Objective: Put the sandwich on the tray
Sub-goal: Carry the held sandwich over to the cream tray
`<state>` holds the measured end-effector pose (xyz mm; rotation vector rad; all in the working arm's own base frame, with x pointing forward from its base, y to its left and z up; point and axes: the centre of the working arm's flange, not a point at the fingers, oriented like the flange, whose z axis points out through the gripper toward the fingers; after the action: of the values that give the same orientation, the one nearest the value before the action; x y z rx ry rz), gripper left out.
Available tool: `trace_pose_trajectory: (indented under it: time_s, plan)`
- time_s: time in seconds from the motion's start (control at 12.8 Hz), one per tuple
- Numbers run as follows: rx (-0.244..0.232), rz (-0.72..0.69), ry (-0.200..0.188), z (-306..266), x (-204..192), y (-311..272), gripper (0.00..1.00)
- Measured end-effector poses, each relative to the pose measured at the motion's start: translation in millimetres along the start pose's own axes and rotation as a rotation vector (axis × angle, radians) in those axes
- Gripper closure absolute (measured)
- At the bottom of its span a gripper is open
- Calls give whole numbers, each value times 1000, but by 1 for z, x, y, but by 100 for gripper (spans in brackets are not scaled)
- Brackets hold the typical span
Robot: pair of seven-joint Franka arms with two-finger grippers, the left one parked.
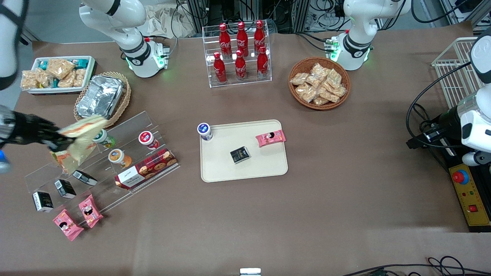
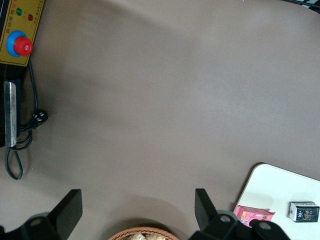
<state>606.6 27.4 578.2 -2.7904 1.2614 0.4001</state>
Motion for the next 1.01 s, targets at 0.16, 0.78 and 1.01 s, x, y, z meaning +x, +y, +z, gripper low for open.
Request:
trace_pose_trajectory:
  time_s: [0.16,0.78,1.01]
  plan:
    - [3,100,-47,14,-46,-39,78]
    - [-67,373,-109,144,-146,-162,78]
    - [-41,448,-81,198,-168,-200,78]
